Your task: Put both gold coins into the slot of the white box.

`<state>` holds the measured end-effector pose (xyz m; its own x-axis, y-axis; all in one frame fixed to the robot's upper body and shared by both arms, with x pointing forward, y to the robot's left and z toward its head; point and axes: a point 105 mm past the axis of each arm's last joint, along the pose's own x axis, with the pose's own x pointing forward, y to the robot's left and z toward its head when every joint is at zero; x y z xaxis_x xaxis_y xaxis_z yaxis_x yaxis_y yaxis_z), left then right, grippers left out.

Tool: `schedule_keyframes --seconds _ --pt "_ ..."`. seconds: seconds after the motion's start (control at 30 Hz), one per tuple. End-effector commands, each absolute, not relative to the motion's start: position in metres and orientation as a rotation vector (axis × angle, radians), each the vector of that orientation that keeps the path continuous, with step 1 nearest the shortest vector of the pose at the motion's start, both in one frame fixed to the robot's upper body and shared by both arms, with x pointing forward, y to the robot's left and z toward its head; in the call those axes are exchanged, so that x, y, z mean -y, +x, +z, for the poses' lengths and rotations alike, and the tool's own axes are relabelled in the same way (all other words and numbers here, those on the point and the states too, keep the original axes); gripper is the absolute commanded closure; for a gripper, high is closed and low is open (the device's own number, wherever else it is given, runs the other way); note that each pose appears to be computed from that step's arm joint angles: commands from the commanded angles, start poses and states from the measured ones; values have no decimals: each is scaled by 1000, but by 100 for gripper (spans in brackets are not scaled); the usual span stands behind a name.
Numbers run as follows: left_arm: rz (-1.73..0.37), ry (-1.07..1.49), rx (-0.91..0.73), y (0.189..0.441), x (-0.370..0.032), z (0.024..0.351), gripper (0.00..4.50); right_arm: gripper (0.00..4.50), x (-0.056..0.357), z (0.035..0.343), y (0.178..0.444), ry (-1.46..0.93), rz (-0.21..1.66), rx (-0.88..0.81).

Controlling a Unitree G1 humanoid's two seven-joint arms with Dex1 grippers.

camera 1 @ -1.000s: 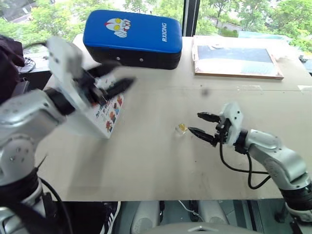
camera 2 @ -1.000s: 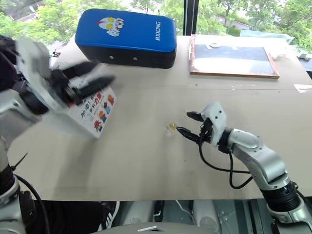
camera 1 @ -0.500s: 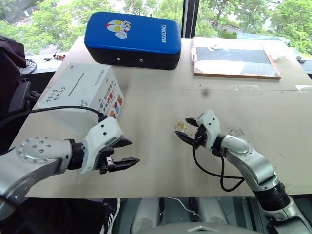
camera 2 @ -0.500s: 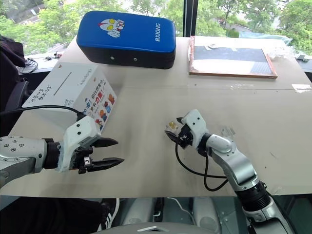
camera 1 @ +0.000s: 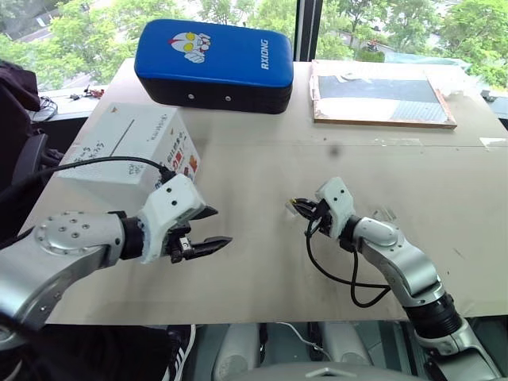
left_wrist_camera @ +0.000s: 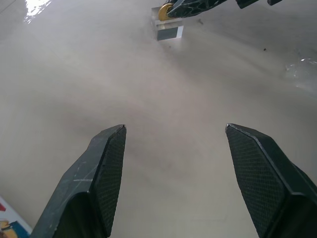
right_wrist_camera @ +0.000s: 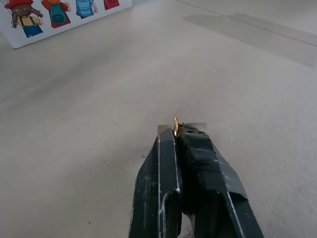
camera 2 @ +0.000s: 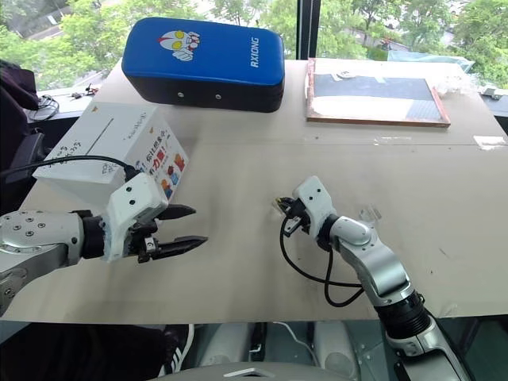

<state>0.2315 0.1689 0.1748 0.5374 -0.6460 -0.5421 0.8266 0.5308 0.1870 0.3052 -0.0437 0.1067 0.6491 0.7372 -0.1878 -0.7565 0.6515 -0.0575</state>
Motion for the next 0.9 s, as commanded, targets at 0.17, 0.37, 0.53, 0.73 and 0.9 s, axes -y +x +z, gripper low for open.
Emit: schedule_keyframes --seconds 0.17,0.37,0.53,0.73,0.9 --pt "-930 49 -170 243 -156 205 123 448 50 160 306 119 807 -28" --pt "-983 -428 6 242 -134 217 123 448 40 202 292 471 907 33" --pt "-969 -811 196 249 -123 239 123 448 29 228 275 654 1041 58" --pt "-1018 -1040 257 246 -112 249 123 448 28 246 258 769 1156 69" --pt "-1066 -1081 201 245 -94 244 123 448 26 258 240 811 1274 72"
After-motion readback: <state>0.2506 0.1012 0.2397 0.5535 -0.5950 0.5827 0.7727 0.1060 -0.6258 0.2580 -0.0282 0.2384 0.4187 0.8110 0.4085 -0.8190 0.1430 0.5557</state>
